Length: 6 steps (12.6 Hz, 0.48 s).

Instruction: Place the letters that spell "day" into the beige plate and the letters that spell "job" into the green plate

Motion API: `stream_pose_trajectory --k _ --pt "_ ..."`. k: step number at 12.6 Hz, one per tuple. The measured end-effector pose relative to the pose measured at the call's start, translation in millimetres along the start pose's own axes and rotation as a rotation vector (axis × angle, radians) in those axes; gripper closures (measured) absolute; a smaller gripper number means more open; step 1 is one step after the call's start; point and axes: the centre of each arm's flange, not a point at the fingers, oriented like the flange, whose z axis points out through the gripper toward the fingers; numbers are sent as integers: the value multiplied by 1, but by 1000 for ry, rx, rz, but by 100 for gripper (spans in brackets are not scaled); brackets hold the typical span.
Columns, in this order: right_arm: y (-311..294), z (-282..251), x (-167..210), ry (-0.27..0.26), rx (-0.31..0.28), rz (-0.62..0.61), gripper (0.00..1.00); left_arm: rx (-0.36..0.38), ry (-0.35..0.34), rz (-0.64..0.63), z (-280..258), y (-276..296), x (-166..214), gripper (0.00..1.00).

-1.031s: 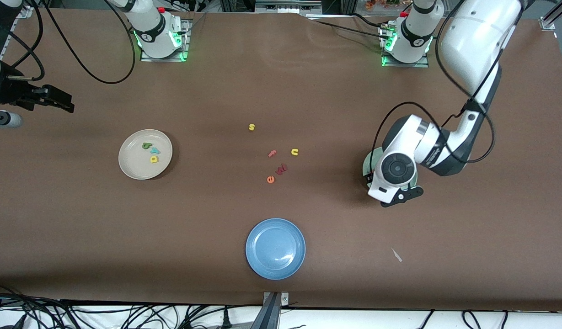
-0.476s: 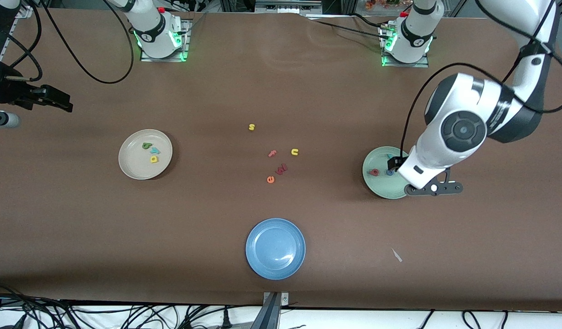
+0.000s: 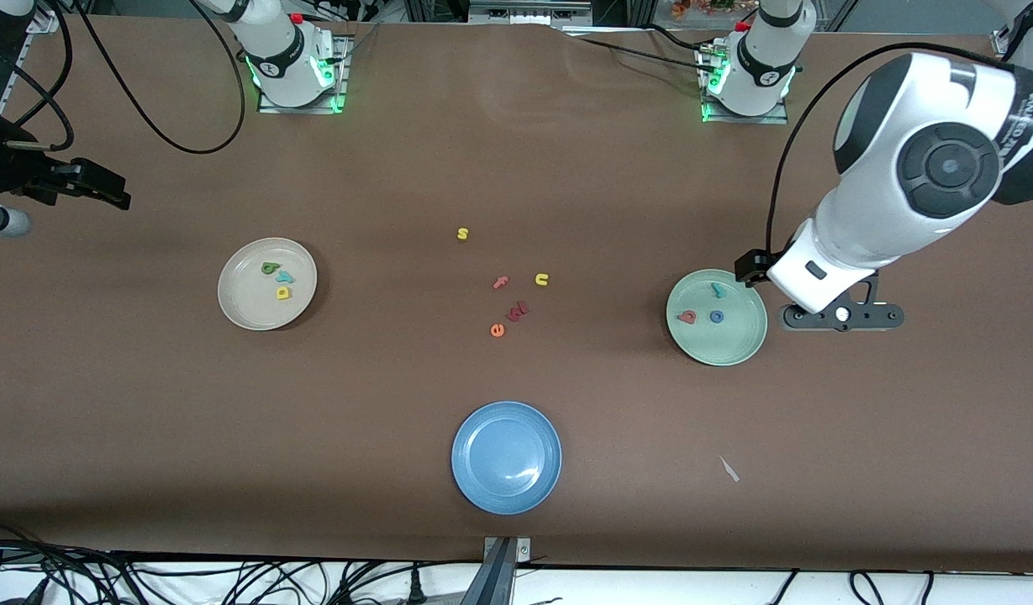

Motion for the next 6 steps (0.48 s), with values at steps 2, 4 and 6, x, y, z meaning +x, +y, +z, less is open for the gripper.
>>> stream_pose_trajectory --k 2,4,6 --pt "-1 -1 1 7 0 -2 0 -114 -4 43 -12 -34 1 0" --pt "-3 -2 2 20 0 -5 0 -164 16 57 -27 -76 -4 0" --pt "-5 -5 5 50 1 -9 0 -139 36 69 -45 -90 -21 0"
